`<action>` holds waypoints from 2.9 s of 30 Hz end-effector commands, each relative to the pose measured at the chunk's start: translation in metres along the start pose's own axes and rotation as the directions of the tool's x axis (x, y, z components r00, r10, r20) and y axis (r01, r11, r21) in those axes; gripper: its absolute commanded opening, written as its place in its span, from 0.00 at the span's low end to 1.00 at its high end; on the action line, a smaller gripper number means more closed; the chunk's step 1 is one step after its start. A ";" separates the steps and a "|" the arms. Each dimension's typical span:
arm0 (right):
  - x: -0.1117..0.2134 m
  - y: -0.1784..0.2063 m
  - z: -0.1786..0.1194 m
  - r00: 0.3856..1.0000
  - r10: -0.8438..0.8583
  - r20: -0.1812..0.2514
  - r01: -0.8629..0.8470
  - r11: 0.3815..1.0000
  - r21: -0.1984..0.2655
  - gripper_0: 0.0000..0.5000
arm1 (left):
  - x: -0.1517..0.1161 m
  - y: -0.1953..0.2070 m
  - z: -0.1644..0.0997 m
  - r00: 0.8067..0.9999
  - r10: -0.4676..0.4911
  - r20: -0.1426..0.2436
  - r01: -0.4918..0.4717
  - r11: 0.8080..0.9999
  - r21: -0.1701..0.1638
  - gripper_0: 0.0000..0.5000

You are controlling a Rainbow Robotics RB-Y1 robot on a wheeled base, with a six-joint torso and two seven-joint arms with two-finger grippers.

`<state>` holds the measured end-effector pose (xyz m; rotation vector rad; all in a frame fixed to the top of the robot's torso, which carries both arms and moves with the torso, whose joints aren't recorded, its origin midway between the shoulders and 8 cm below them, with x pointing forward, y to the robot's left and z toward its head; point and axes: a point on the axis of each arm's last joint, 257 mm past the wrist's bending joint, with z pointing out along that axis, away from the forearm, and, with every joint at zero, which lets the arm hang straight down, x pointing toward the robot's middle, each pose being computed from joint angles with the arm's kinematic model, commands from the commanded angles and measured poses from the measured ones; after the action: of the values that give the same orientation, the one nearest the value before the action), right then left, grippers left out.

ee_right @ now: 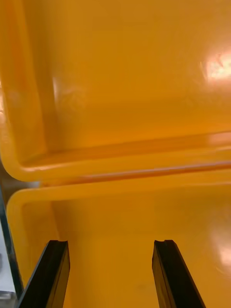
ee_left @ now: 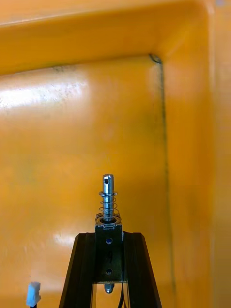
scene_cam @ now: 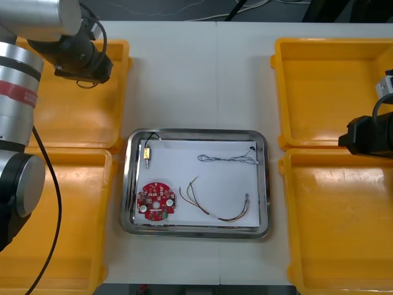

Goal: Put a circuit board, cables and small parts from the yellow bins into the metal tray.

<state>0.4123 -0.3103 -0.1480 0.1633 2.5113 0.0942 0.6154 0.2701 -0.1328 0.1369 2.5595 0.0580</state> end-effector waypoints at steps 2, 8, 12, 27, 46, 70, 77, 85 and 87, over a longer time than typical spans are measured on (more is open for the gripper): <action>0.011 -0.030 -0.011 0.999 0.050 0.006 -0.051 0.997 0.055 1.00 | 0.014 0.032 -0.040 0.992 0.126 -0.003 -0.126 0.992 -0.023 0.00; 0.031 -0.047 -0.007 0.996 0.080 -0.033 -0.077 0.994 0.082 1.00 | 0.046 0.025 -0.058 0.997 0.069 -0.026 -0.069 0.997 -0.022 0.00; 0.045 -0.057 -0.004 0.995 0.083 -0.062 -0.076 0.992 0.104 1.00 | 0.066 0.019 -0.067 0.998 0.052 -0.037 -0.053 0.998 -0.022 0.00; 0.065 -0.067 0.001 0.992 0.020 -0.128 -0.006 0.994 0.109 1.00 | 0.104 -0.037 -0.075 0.999 -0.010 0.035 0.009 1.000 0.001 0.00; 0.080 -0.075 0.016 0.982 0.003 -0.189 0.017 0.995 0.102 1.00 | 0.159 -0.112 -0.061 0.994 -0.102 0.030 0.103 0.994 -0.024 0.00; 0.081 -0.073 0.016 0.982 -0.009 -0.190 0.028 0.995 0.095 1.00 | 0.146 -0.164 -0.013 0.982 -0.139 0.124 0.138 0.990 0.023 0.00; 0.081 -0.073 0.016 0.982 -0.009 -0.190 0.028 0.995 0.095 1.00 | 0.148 -0.174 -0.006 0.982 -0.141 0.126 0.139 0.990 0.026 0.00; 0.081 -0.073 0.016 0.982 -0.009 -0.190 0.028 0.995 0.095 1.00 | 0.162 -0.190 -0.001 0.985 -0.138 0.108 0.133 0.990 0.051 0.00; 0.081 -0.073 0.016 0.982 -0.009 -0.190 0.028 0.995 0.095 1.00 | 0.166 -0.193 0.003 0.984 -0.134 0.114 0.128 0.990 0.059 0.00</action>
<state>0.3541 -0.3602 -0.2170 0.1973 2.7103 0.0106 0.4729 0.1161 -0.2261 0.0684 2.4460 0.0197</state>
